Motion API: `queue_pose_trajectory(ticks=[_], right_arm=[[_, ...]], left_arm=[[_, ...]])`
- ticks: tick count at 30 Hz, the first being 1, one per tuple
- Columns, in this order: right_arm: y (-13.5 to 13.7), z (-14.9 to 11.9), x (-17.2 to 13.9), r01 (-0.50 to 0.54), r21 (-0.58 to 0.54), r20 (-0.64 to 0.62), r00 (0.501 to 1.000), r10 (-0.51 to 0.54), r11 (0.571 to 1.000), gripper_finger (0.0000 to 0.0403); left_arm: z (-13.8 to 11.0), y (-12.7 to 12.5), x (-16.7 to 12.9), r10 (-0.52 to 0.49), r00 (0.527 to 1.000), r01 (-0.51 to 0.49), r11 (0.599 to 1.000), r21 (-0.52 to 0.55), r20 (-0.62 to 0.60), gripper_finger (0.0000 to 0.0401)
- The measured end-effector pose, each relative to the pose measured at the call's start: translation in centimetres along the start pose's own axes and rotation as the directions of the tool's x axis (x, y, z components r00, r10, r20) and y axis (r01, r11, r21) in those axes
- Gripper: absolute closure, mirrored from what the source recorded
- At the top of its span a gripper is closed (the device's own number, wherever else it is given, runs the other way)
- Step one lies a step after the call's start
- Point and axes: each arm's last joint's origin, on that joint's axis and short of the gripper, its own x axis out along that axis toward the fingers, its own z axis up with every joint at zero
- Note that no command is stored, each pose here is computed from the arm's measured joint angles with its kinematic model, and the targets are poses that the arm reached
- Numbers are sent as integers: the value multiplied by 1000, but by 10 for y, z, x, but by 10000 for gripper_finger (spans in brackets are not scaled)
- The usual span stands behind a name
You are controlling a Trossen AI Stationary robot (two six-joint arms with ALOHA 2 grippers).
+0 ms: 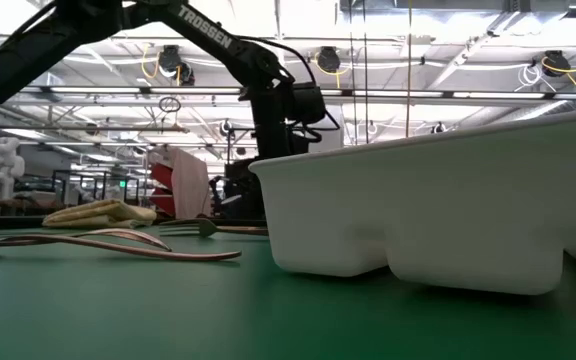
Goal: Sort silverware
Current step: Put the bronze spoon into the silverware tray
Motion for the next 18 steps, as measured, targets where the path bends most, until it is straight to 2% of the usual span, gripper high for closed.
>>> queue_pose_trajectory(ticks=[5, 12, 18], right_arm=[[0, 0, 0, 0, -1, -1, 1000, 0, 1000, 264], [0, 0, 0, 0, -1, -1, 1000, 0, 1000, 264], [0, 0, 0, -2, 1, -6, 1000, 2, 1000, 264]], left_arm=[[0, 0, 4, -21, 1000, 21, 1000, -2, -14, 304], [-3, 0, 13, -1, 999, 0, 1000, -15, -45, 304], [-8, 1, 24, -44, 997, 42, 999, -29, -65, 304]])
